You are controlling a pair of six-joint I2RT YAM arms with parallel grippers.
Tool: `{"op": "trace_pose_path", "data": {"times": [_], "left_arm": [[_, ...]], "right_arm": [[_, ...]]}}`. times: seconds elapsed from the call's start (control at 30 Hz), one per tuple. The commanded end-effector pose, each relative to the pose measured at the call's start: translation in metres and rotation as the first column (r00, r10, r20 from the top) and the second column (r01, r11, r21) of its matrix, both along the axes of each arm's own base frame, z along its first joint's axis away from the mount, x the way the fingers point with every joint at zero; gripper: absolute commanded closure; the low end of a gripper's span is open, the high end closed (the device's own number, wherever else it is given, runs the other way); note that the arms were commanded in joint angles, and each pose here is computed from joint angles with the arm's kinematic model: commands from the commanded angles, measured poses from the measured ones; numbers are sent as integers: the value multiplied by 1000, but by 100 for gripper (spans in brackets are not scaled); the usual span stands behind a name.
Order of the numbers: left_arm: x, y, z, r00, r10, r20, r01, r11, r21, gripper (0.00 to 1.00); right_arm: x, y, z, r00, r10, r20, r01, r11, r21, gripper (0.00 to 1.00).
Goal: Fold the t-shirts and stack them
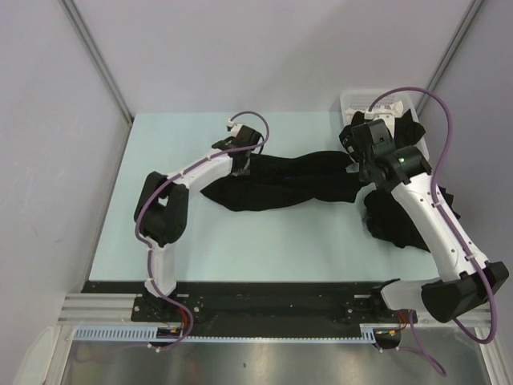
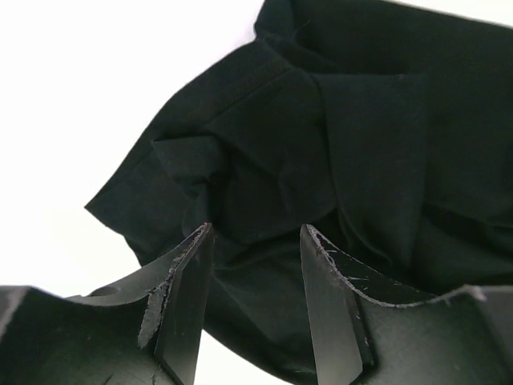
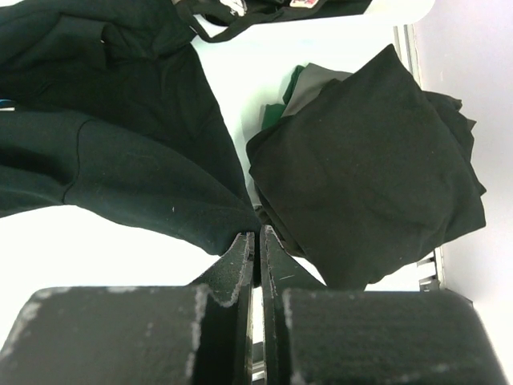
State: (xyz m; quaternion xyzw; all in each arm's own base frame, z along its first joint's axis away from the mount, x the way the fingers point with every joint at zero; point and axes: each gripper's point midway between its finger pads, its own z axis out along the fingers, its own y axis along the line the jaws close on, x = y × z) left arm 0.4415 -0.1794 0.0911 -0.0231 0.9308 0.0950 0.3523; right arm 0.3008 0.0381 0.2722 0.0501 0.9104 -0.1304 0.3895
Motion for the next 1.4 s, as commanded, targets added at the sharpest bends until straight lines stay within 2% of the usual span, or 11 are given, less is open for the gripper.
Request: {"op": "trace_pose_path", "data": {"times": [0.0, 0.27, 0.33, 0.47, 0.73, 1.0, 1.37], "left_arm": [[7, 10, 6, 999, 34, 0, -34, 999, -8, 48], [6, 20, -3, 999, 49, -17, -49, 999, 13, 48], [10, 18, 5, 999, 29, 12, -30, 1000, 6, 49], [33, -3, 33, 990, -49, 130, 59, 995, -80, 48], [63, -11, 68, 975, -86, 204, 104, 992, -77, 47], [79, -14, 53, 978, -90, 187, 109, 990, -89, 47], [79, -29, 17, 989, -105, 101, 118, 983, -141, 48]], "right_arm": [[4, -4, -4, 1000, -16, -3, 16, 1000, -5, 100], [6, -3, -12, 1000, -10, -19, 10, 1000, 4, 100], [7, -3, -12, 1000, -9, -17, 9, 1000, 4, 100], [8, -2, -16, 1000, -3, -28, 3, 1000, 5, 100], [14, 5, -22, 999, 9, -44, -8, 1000, 18, 100], [14, 5, -27, 998, 17, -59, -16, 1000, 12, 100], [15, 6, -33, 997, 16, -78, -15, 1000, 8, 100]]}}
